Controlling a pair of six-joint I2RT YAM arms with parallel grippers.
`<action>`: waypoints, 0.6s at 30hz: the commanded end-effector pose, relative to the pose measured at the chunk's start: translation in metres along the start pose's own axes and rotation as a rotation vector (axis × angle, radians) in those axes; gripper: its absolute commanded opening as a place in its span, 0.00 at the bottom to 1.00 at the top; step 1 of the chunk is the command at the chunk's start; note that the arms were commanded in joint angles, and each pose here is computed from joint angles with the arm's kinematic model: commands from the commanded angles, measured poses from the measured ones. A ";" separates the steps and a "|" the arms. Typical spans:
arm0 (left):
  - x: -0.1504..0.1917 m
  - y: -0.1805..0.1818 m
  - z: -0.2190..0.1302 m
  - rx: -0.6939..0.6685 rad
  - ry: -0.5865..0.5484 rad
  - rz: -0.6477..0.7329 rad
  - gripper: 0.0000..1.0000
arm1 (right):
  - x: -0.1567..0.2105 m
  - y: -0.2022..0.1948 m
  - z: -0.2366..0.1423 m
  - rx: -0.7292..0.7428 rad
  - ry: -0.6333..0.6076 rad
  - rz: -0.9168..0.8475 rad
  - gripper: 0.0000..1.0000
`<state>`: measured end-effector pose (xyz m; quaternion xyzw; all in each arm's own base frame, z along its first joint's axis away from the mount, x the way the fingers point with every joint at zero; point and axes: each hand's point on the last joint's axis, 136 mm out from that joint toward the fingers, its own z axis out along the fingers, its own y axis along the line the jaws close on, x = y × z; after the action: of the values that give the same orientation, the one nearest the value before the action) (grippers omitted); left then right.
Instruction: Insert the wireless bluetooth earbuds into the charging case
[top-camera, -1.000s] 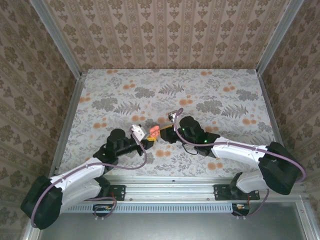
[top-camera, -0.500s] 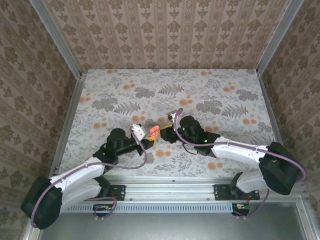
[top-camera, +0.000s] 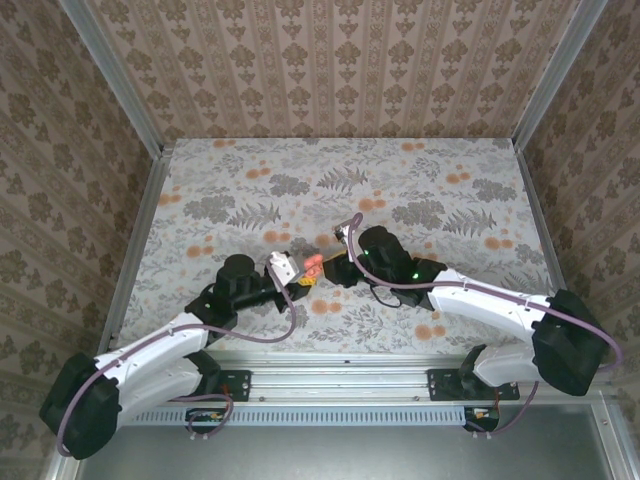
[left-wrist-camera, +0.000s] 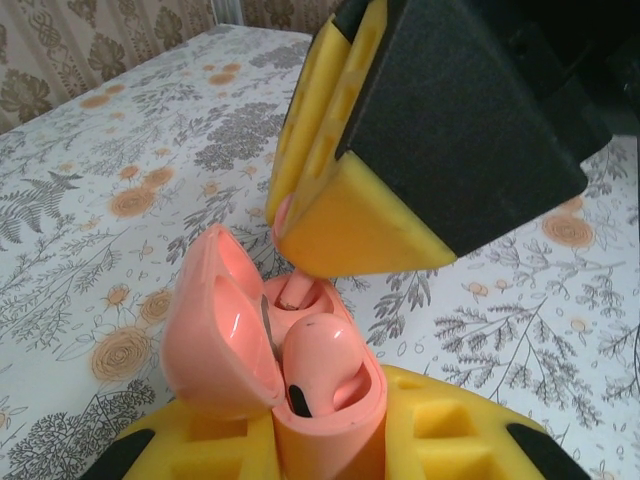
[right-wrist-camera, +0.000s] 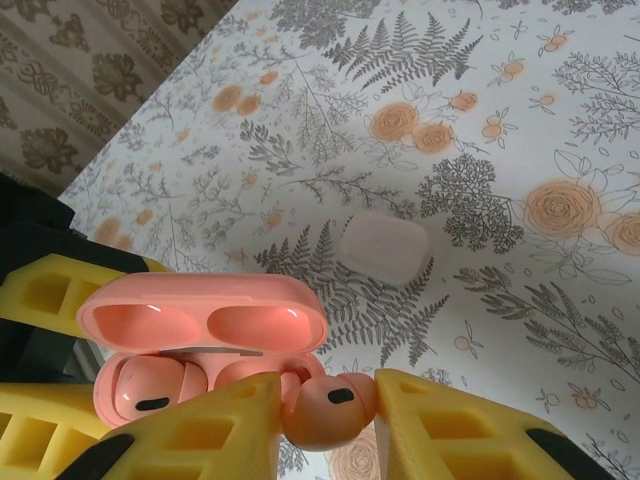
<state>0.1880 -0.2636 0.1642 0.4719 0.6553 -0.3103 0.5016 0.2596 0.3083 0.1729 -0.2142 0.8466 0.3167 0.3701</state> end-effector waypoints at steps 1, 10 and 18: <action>-0.017 -0.003 -0.002 0.020 -0.017 0.102 0.03 | -0.006 0.011 -0.013 -0.021 0.024 -0.037 0.30; -0.012 -0.010 0.000 0.037 0.008 0.158 0.04 | -0.010 0.013 -0.018 -0.006 0.058 -0.057 0.30; -0.012 -0.010 -0.002 0.018 0.009 0.174 0.04 | -0.006 0.012 -0.017 0.004 0.096 -0.063 0.30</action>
<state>0.1771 -0.2664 0.1551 0.5276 0.6338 -0.2789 0.4920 0.2524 0.3029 0.1849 -0.2404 0.8589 0.2913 0.3459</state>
